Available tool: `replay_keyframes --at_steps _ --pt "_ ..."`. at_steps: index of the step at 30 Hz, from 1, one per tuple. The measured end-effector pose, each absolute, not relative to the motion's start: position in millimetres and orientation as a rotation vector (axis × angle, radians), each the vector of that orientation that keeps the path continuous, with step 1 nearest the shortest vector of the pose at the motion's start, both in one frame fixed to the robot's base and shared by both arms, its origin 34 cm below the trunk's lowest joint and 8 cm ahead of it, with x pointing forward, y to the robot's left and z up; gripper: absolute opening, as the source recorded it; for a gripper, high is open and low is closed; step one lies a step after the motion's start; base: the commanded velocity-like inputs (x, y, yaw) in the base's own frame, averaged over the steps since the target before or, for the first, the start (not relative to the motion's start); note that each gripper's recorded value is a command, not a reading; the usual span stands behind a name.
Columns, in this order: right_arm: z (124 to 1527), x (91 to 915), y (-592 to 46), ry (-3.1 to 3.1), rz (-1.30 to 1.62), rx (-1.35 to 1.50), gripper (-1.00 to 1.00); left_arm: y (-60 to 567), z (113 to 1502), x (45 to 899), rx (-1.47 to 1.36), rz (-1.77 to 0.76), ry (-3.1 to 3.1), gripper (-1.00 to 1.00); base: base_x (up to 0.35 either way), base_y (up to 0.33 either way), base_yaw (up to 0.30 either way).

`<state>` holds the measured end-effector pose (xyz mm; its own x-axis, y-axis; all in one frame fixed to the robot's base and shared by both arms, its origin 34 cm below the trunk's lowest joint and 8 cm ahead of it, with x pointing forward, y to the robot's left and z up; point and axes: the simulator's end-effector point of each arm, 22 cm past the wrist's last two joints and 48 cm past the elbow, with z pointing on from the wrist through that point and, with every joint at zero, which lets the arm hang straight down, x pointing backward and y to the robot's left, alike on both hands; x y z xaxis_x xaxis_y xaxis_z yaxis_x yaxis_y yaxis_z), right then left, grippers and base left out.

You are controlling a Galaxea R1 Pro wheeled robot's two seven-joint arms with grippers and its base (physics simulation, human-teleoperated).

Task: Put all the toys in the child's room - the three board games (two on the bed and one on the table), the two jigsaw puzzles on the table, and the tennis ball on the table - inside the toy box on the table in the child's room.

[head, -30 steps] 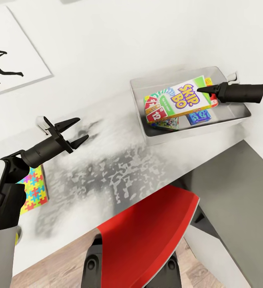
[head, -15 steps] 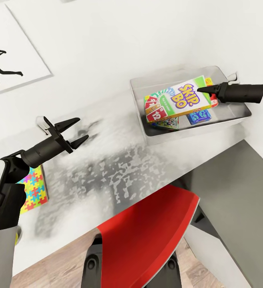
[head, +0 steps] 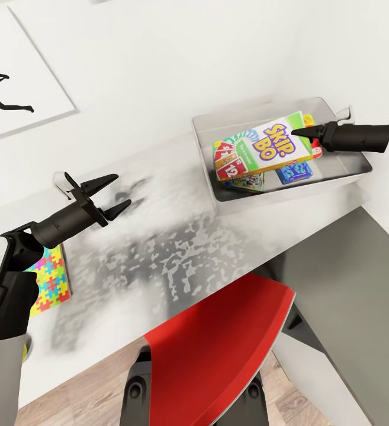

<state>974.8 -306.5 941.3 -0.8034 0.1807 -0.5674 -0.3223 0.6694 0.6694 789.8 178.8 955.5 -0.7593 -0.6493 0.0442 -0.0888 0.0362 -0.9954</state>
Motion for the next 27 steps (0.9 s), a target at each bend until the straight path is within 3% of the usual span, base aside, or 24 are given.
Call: replay_keyframes --at_steps 27 --pt "971 992 -309 2.227 1.044 -0.125 1.0 179 956 790 -0.745 -1.771 1.897 1.0 0.0 0.0 0.0"
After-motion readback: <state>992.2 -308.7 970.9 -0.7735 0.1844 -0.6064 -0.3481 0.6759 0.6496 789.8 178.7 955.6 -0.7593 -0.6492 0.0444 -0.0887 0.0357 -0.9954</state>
